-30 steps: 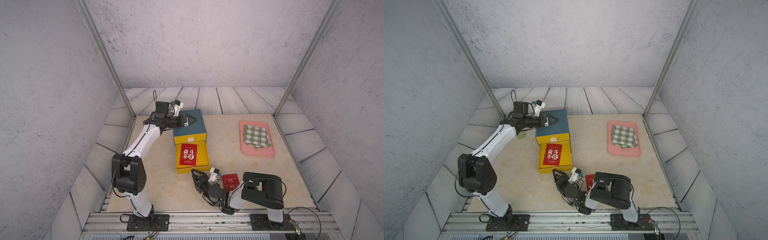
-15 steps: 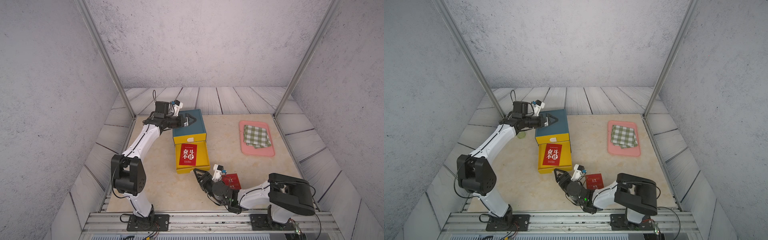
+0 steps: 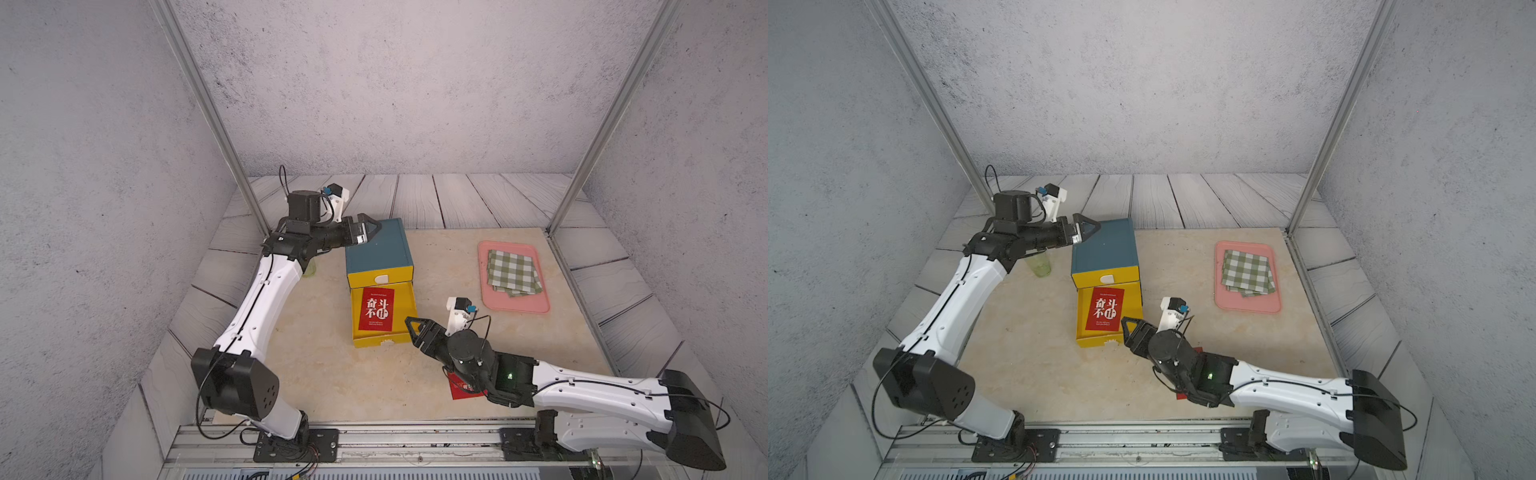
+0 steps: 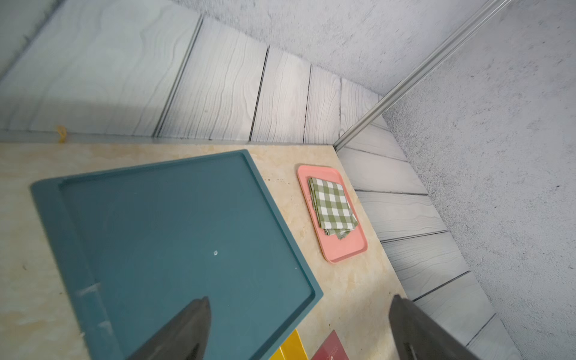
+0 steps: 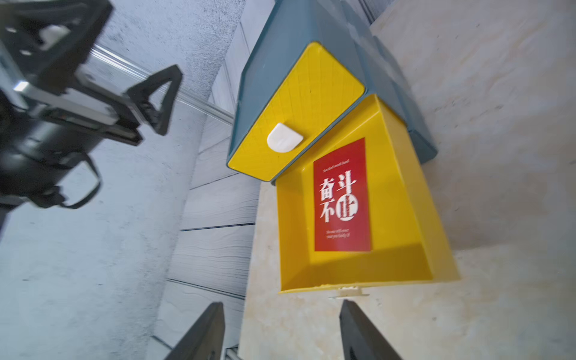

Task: Take the postcards out of the drawer
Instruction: Open the drawer in the storage box, then pick up the postcard from the drawer.

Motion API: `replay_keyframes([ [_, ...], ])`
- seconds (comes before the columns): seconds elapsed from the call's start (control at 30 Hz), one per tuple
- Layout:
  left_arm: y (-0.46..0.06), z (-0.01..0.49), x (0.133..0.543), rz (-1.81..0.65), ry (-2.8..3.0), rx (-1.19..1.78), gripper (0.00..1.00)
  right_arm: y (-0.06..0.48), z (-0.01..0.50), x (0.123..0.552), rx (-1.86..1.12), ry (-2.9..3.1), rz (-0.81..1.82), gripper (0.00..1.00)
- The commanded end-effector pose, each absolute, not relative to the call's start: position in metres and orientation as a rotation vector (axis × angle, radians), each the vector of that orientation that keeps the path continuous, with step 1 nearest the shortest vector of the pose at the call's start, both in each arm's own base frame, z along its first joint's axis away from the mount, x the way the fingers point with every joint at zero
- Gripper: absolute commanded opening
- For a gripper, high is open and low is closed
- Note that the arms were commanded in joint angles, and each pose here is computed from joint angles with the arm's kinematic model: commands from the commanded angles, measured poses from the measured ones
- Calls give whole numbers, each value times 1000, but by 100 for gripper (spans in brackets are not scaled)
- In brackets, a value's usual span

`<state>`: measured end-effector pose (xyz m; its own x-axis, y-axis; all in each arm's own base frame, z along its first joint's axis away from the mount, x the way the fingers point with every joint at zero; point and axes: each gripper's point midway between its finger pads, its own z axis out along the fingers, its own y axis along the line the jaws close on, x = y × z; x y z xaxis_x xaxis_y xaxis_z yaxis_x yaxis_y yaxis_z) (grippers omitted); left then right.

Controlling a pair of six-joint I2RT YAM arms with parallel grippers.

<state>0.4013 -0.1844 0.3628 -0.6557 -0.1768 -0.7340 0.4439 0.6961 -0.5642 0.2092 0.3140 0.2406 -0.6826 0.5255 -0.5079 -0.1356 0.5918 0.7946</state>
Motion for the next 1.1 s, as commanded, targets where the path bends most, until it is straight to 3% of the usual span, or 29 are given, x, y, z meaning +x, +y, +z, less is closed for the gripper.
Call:
replay_keyframes([
  [0.0,-162,348,371,-858,2143,138,96,299,221,211,74,2237,894,63],
  [0.13,-129,318,332,-702,2190,16,96,302,224,231,-11,2286,869,63],
  [0.43,-117,231,275,-737,2351,-130,84,355,202,255,-258,2455,901,62],
  [0.7,-118,184,252,-756,2467,-150,82,380,177,266,-303,2526,909,66],
  [1.07,-127,165,252,-822,2499,-144,77,395,156,275,-271,2591,896,71],
])
